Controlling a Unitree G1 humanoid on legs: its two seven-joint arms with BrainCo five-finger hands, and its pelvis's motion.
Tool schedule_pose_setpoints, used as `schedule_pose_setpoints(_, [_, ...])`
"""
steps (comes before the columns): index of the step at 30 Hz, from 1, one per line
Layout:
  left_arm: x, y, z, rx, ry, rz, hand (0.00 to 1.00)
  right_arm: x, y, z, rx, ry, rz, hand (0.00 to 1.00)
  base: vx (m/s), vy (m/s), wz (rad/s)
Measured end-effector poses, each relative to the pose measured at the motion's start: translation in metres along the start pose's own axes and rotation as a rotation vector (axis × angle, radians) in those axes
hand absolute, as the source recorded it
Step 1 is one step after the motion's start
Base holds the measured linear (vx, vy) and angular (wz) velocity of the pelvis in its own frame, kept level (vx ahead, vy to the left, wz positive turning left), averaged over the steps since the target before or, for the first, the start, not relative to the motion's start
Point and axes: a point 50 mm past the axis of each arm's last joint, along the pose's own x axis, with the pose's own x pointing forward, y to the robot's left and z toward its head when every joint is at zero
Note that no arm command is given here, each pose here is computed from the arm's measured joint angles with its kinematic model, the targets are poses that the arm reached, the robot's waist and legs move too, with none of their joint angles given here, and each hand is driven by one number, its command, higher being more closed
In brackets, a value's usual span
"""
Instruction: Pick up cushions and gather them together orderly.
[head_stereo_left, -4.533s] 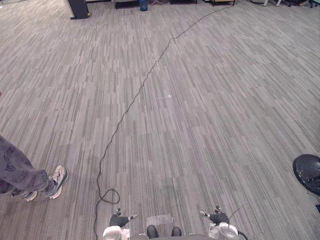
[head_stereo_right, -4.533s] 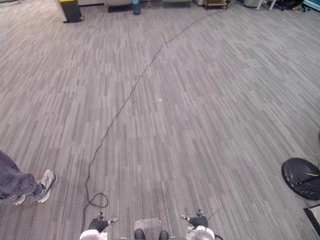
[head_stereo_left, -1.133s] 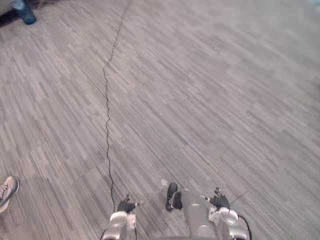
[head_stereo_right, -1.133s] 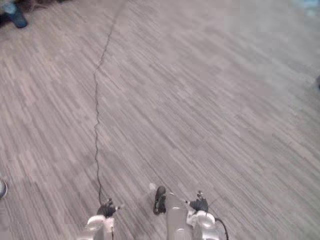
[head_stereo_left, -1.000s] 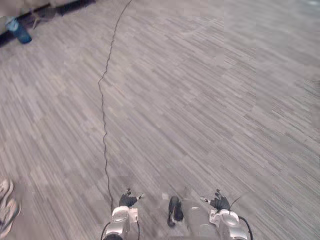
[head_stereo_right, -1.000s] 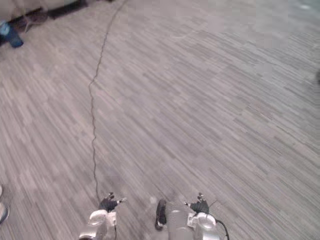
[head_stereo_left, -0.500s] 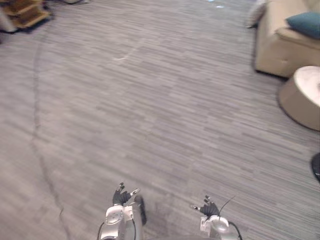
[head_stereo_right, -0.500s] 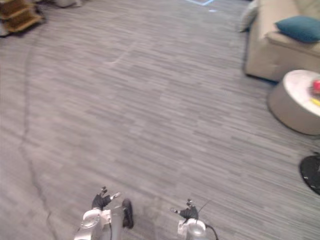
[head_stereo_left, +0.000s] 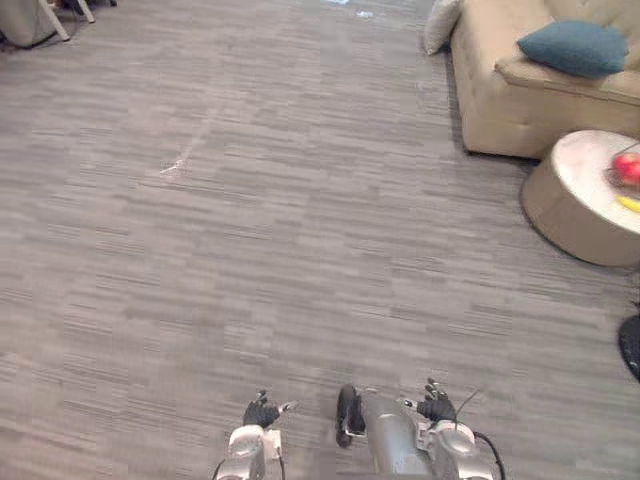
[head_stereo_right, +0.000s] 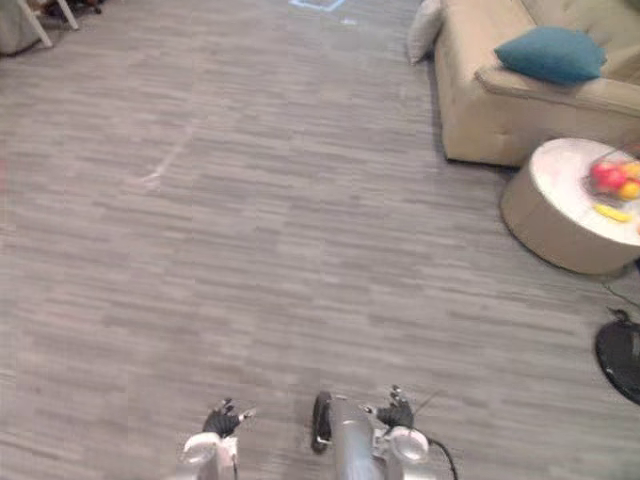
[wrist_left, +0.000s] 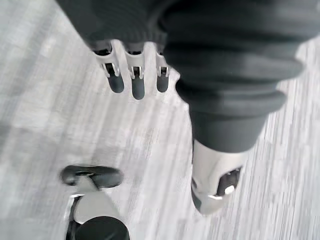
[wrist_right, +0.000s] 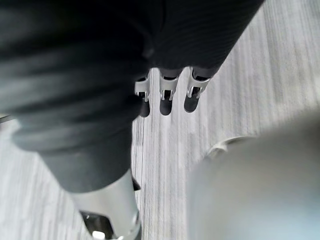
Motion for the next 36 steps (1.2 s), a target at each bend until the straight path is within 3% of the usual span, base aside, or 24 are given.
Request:
schedule_pose_setpoints(9, [-0.004, 0.018, 0.013, -0.081, -0.100, 0.065, 0.00, -0.002, 0.011, -0.012, -0.016, 0.062, 0.032, 0.00, 0.52, -0.006, -0.47])
schedule_pose_setpoints(19, [-0.001, 0.039, 0.016, -0.091, -0.098, 0.138, 0.00, -0.014, 0.022, -0.042, 0.008, 0.155, 0.051, 0.00, 0.66, 0.305, -0.67])
schedule_pose_setpoints(27, [0.000, 0.015, 0.002, -0.025, -0.016, 0.055, 0.00, -0.007, 0.007, -0.016, 0.035, 0.032, 0.007, 0.00, 0.58, 0.097, -0.03])
schedule_pose_setpoints(36, [0.000, 0.003, 0.001, -0.015, -0.011, 0.013, 0.00, 0.000, -0.006, -0.004, 0.034, 0.019, -0.028, 0.00, 0.69, -0.209, 0.46])
